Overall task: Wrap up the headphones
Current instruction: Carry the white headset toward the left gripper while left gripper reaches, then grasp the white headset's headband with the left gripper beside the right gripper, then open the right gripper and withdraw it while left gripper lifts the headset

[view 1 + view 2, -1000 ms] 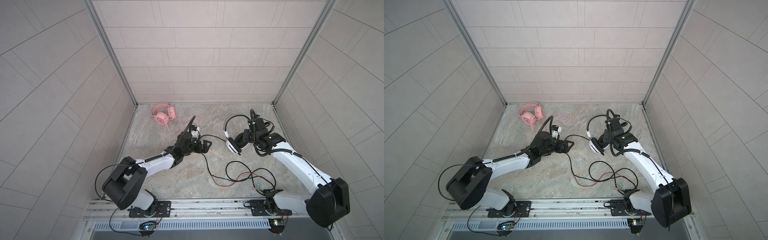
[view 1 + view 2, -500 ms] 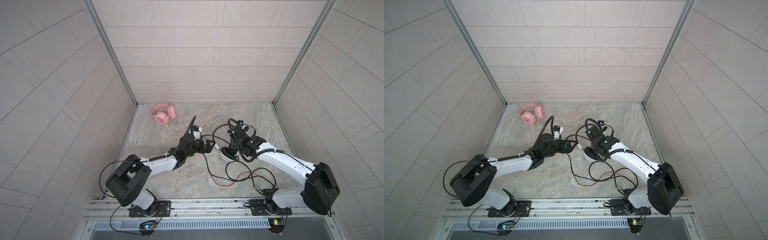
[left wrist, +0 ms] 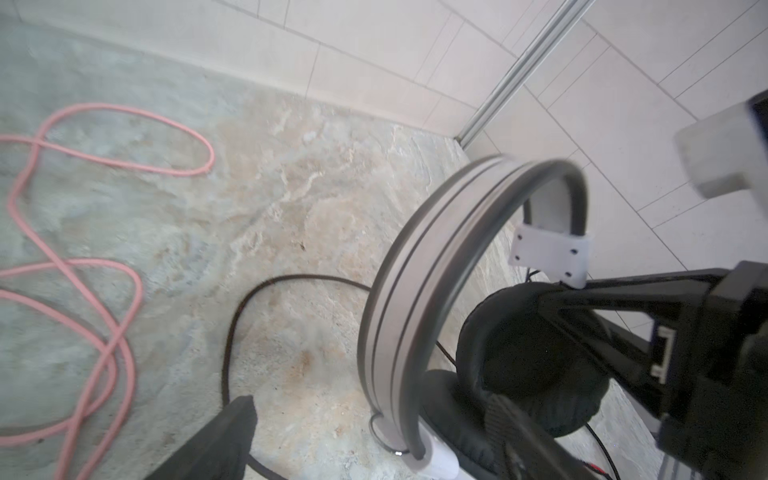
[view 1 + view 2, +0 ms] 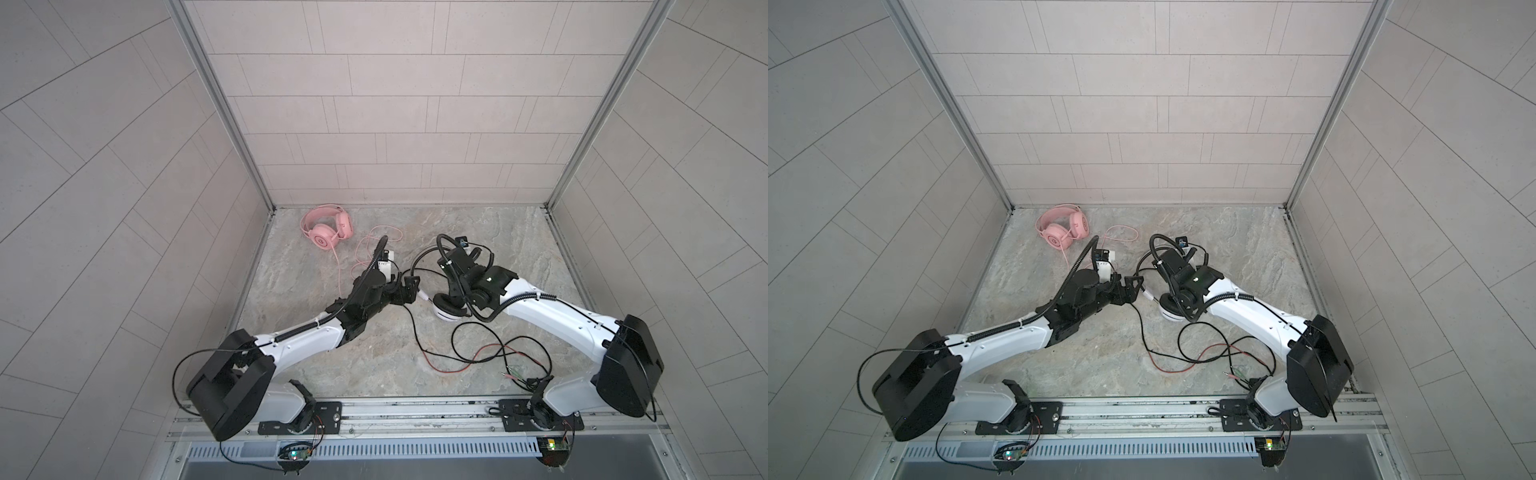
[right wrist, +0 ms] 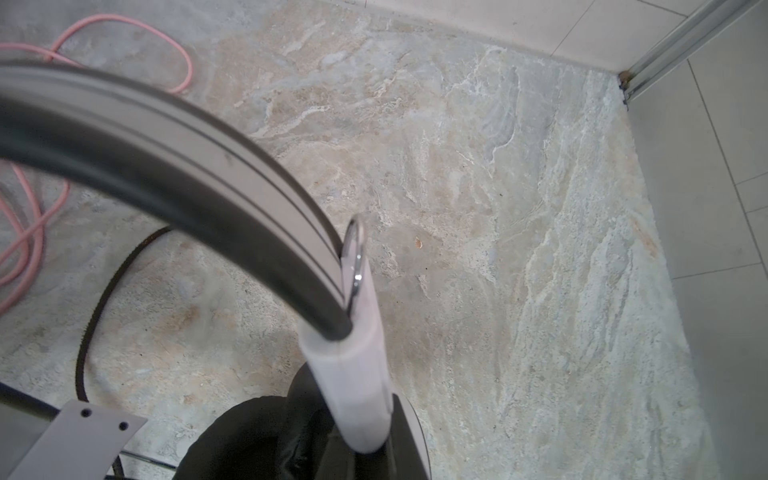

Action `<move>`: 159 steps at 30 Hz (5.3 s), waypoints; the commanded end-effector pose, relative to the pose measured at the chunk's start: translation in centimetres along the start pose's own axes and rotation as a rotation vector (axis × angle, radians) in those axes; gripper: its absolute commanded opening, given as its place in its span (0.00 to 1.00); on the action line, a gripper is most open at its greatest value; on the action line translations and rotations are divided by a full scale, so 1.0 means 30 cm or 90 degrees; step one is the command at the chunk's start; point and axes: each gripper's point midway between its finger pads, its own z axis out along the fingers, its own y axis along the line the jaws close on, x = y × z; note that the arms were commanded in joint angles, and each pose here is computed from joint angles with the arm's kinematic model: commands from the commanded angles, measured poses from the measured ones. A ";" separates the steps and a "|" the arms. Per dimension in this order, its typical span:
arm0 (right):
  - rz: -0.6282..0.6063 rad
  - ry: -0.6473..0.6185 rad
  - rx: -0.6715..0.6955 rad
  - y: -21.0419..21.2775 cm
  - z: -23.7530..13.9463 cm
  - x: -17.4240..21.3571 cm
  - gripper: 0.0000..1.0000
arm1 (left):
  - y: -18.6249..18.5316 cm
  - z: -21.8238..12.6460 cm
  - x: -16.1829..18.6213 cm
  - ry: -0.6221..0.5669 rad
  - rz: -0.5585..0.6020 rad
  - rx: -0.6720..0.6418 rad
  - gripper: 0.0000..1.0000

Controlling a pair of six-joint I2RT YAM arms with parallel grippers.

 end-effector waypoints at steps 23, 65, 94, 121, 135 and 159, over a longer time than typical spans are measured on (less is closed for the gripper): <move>-0.222 -0.023 -0.032 0.213 -0.139 -0.050 0.08 | 0.112 -0.012 -0.004 0.052 0.132 -0.146 0.45; -0.162 -0.006 -0.214 0.210 -0.168 0.153 0.98 | 0.140 -0.024 -0.013 0.047 0.129 -0.160 0.00; -0.304 -0.035 -0.093 0.117 -0.235 -0.009 0.24 | 0.081 0.049 0.077 0.144 0.114 -0.077 0.49; -0.089 -0.090 -0.167 0.001 -0.308 -0.008 0.83 | 0.272 0.002 0.008 0.117 -0.067 -0.064 0.00; 0.184 -0.001 -0.222 -0.214 -0.170 0.216 0.83 | 0.381 0.008 -0.086 0.028 -0.280 -0.051 0.00; 0.209 0.058 -0.461 0.138 0.000 0.171 0.83 | 0.097 0.122 -0.533 0.136 -0.234 0.067 0.00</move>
